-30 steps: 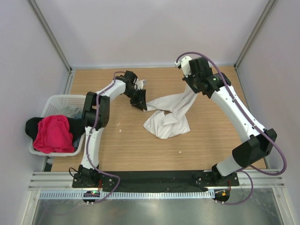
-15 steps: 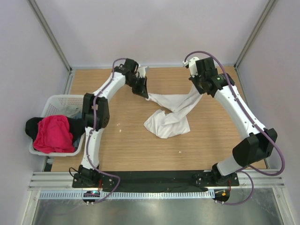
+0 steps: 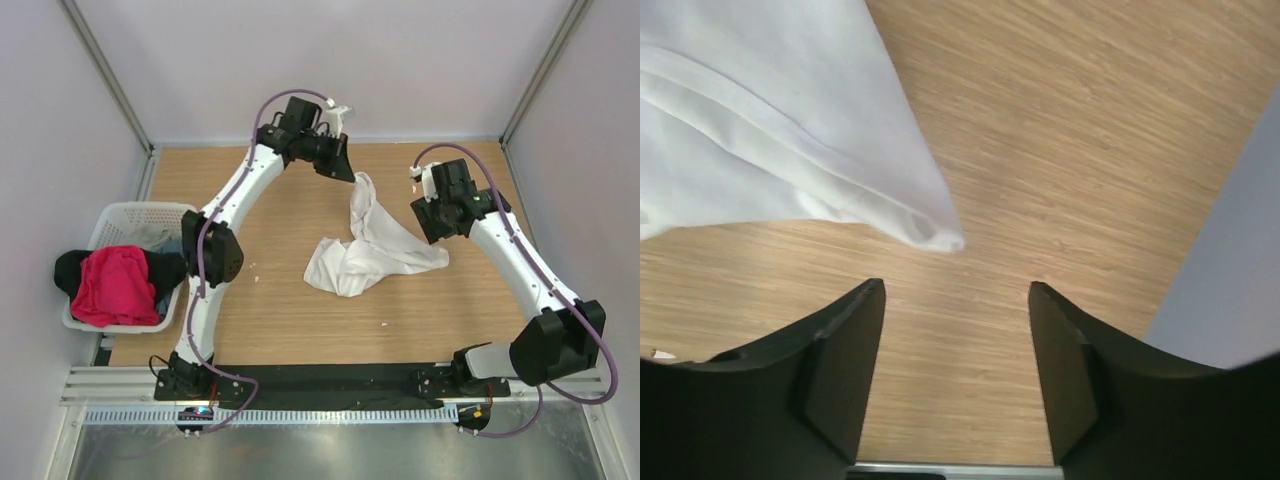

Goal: Fold and stack the t-shirts
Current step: Flatten the tshirt out

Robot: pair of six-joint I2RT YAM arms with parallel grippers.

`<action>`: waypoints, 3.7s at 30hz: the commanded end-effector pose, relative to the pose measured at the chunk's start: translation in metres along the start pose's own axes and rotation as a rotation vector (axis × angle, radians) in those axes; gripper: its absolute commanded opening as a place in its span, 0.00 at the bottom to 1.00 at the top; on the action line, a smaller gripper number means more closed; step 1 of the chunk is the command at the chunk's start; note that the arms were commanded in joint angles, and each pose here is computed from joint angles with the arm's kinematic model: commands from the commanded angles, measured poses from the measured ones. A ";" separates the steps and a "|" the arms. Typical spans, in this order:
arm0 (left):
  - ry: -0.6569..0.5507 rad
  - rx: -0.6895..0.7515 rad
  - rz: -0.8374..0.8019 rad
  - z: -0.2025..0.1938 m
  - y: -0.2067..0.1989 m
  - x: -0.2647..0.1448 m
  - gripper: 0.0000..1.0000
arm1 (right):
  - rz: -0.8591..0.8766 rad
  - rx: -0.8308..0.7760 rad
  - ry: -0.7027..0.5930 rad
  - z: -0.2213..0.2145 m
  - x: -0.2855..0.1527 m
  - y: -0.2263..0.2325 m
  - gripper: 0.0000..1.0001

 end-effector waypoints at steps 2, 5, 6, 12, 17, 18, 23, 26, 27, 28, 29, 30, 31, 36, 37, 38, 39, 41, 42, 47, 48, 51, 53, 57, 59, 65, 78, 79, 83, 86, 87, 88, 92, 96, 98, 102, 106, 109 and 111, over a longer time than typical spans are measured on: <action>-0.022 -0.009 -0.141 0.001 -0.020 0.035 0.00 | 0.000 0.077 -0.184 0.029 -0.039 -0.009 0.71; 0.017 -0.032 -0.200 -0.011 -0.033 0.047 0.09 | 0.075 0.082 -0.232 0.045 -0.050 -0.004 0.72; 0.024 -0.044 -0.213 -0.013 -0.036 0.046 0.23 | 0.094 0.077 -0.234 0.048 -0.050 -0.001 0.72; 0.011 -0.016 -0.025 -0.008 -0.026 0.002 0.79 | 0.228 -0.027 -0.233 0.059 -0.038 0.014 0.68; 0.122 -0.027 0.157 -0.047 0.000 -0.028 0.85 | 0.322 -0.078 -0.220 0.078 -0.014 0.026 0.63; 0.172 -0.036 0.181 -0.064 0.004 -0.029 0.85 | 0.337 -0.070 -0.208 0.079 -0.010 0.029 0.62; 0.292 -0.041 0.274 -0.103 0.009 -0.043 0.84 | 0.479 0.096 -0.026 0.062 0.031 0.037 0.60; 0.319 -0.052 0.286 -0.115 0.010 -0.046 0.84 | 0.509 0.269 0.050 0.047 0.061 0.014 0.57; 0.326 -0.049 0.289 -0.117 0.010 -0.047 0.84 | 0.516 0.304 0.061 0.045 0.067 0.008 0.56; 0.333 -0.050 0.292 -0.120 0.010 -0.048 0.84 | 0.515 0.368 0.059 0.043 0.076 -0.009 0.55; 0.334 -0.049 0.293 -0.120 0.010 -0.048 0.84 | 0.553 0.408 0.066 0.044 0.082 -0.010 0.55; 0.338 -0.051 0.291 -0.120 0.010 -0.049 0.84 | 0.572 0.427 0.066 0.044 0.086 -0.014 0.55; 0.342 -0.055 0.286 -0.122 0.010 -0.049 0.84 | 0.587 0.437 0.070 0.045 0.090 -0.016 0.54; 0.351 -0.069 0.279 -0.125 0.013 -0.046 0.83 | 0.691 0.474 0.101 0.052 0.111 -0.018 0.53; 0.355 -0.069 0.278 -0.126 0.012 -0.045 0.83 | 0.707 0.479 0.108 0.053 0.114 -0.017 0.53; 0.363 -0.072 0.280 -0.129 0.014 -0.045 0.83 | 0.719 0.478 0.101 0.057 0.116 -0.018 0.53; 0.372 -0.076 0.278 -0.131 0.014 -0.044 0.83 | 0.740 0.491 0.125 0.055 0.124 -0.015 0.53; 0.394 -0.088 0.278 -0.138 0.015 -0.043 0.82 | 0.749 0.490 0.126 0.058 0.128 -0.015 0.52; 0.402 -0.092 0.277 -0.141 0.015 -0.042 0.82 | 0.755 0.500 0.161 0.054 0.137 -0.014 0.52; 0.424 -0.072 0.291 -0.146 0.019 -0.043 0.81 | 0.762 0.499 0.194 0.053 0.152 -0.014 0.50; 0.428 -0.067 0.302 -0.146 0.021 -0.043 0.81 | 0.763 0.503 0.202 0.053 0.154 -0.014 0.50; 0.430 -0.056 0.316 -0.144 0.024 -0.043 0.81 | 0.764 0.505 0.223 0.051 0.161 -0.014 0.50; 0.434 -0.054 0.319 -0.144 0.026 -0.041 0.81 | 0.769 0.504 0.233 0.050 0.165 -0.013 0.49; 0.436 -0.053 0.323 -0.144 0.027 -0.041 0.82 | 0.776 0.506 0.245 0.047 0.168 -0.011 0.48; 0.443 -0.058 0.325 -0.147 0.028 -0.041 0.82 | 0.782 0.509 0.250 0.046 0.167 -0.009 0.48; 0.443 -0.061 0.329 -0.147 0.030 -0.039 0.82 | 0.797 0.499 0.272 0.042 0.168 0.000 0.47; 0.459 -0.067 0.335 -0.153 0.030 -0.039 0.82 | 0.798 0.490 0.323 0.036 0.182 0.013 0.46; 0.460 -0.069 0.335 -0.154 0.030 -0.039 0.82 | 0.800 0.488 0.327 0.036 0.183 0.015 0.46; 0.458 -0.068 0.334 -0.153 0.030 -0.039 0.82 | 0.800 0.486 0.323 0.038 0.183 0.015 0.39; 0.459 -0.074 0.328 -0.154 0.031 -0.037 0.82 | 0.797 0.482 0.309 0.041 0.181 0.013 0.27; 0.459 -0.074 0.328 -0.154 0.031 -0.037 0.82 | 0.795 0.479 0.304 0.042 0.180 0.013 0.23; 0.459 -0.074 0.327 -0.154 0.031 -0.036 0.82 | 0.793 0.476 0.299 0.043 0.178 0.012 0.18; 0.456 -0.073 0.327 -0.152 0.034 -0.033 0.82 | 0.781 0.460 0.265 0.051 0.167 0.008 0.08; 0.448 -0.072 0.328 -0.149 0.041 -0.024 0.81 | 0.772 0.441 0.202 0.066 0.147 0.002 0.05; 0.465 -0.081 0.323 -0.152 0.049 -0.015 0.81 | 0.765 0.424 0.148 0.080 0.131 -0.003 0.03; 0.447 -0.085 0.282 -0.143 0.059 0.003 0.79 | 0.750 0.405 0.086 0.092 0.112 -0.009 0.02; 0.482 -0.119 0.249 -0.156 0.071 0.025 0.75 | 0.740 0.405 0.085 0.088 0.106 -0.008 0.02; 0.491 -0.144 0.208 -0.163 0.072 0.032 0.68 | 0.728 0.401 0.088 0.084 0.104 -0.009 0.02; 0.498 -0.167 0.179 -0.168 0.071 0.036 0.66 | 0.719 0.396 0.084 0.084 0.102 -0.009 0.02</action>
Point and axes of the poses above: each gripper's point midway between its finger pads, its own x axis out along the fingers, its own y axis along the line the jaws close on, z = x × y, the point moved 6 cm from there along -x, back along the fingers, and after that the axes turned 9 degrees about x, right-handed, at the moved point
